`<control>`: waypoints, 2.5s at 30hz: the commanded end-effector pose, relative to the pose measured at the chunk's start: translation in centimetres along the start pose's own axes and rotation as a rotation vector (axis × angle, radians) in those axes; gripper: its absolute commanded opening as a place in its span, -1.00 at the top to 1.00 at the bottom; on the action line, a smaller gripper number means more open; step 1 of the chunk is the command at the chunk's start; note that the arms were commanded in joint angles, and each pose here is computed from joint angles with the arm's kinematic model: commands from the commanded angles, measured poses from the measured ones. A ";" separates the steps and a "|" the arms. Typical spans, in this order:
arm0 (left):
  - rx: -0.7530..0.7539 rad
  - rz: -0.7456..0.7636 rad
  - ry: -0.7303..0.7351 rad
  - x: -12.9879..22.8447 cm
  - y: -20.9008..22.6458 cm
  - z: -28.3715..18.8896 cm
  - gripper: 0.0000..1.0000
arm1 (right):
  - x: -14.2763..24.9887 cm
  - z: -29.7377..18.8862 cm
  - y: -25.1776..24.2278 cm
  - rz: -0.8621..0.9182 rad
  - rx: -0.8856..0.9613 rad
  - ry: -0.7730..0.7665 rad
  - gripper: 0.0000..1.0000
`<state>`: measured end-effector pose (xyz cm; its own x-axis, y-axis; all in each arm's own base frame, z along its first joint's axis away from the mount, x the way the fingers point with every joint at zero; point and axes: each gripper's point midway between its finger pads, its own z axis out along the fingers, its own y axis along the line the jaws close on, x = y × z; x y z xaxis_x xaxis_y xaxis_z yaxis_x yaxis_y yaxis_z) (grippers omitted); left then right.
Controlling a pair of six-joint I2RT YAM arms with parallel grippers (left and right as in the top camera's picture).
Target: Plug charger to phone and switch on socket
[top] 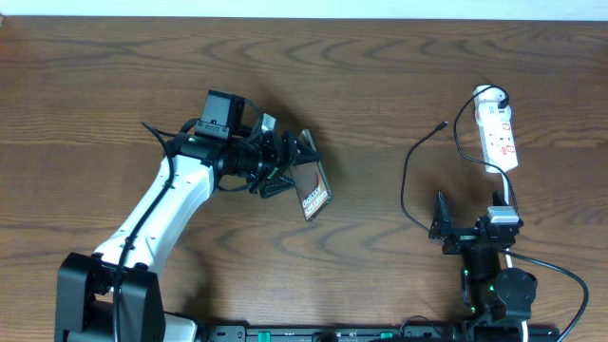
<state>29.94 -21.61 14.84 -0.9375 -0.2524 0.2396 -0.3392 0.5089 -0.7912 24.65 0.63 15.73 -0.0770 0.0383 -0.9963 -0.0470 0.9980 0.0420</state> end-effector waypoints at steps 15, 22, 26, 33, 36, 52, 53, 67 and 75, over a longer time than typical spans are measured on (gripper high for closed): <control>0.115 0.020 0.094 2.1 -2.5 -1.0 -0.18 | 0.0 0.0 0.1 -0.016 -0.002 -0.003 -0.98; 0.115 0.005 0.095 2.1 -2.6 -1.0 -0.19 | 0.0 0.0 0.1 -0.016 -0.002 -0.003 -0.99; 0.115 0.005 0.094 2.1 -2.5 -1.0 -0.19 | 0.0 0.0 0.1 -0.016 -0.002 -0.003 -0.98; 0.114 0.002 0.094 2.1 -2.6 -1.0 -0.19 | 0.0 0.0 0.1 -0.016 -0.002 -0.003 -0.99; 0.114 0.002 0.094 2.1 -2.6 -1.0 -0.19 | 0.0 0.0 0.1 -0.016 -0.002 -0.003 -0.98; 0.114 0.002 0.094 2.1 -2.6 -1.0 -0.18 | 0.0 0.0 0.1 -0.016 -0.002 -0.003 -0.99; 0.114 0.002 0.094 2.1 -2.6 -1.0 -0.19 | 0.0 0.0 0.1 -0.016 -0.002 -0.003 -0.99; 0.101 0.015 0.075 1.8 -2.3 -1.0 -0.19 | 0.0 0.0 0.1 -0.016 -0.002 -0.003 -0.98; 0.115 0.080 0.019 0.5 -3.0 -1.0 -0.18 | 0.0 0.0 0.1 -0.016 -0.002 -0.003 -0.99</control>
<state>30.29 -22.44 16.23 -0.9510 -0.2111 0.2261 -0.3002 0.4538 -0.8390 24.65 0.63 15.73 -0.0770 0.0383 -0.9963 -0.0470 0.9980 0.0420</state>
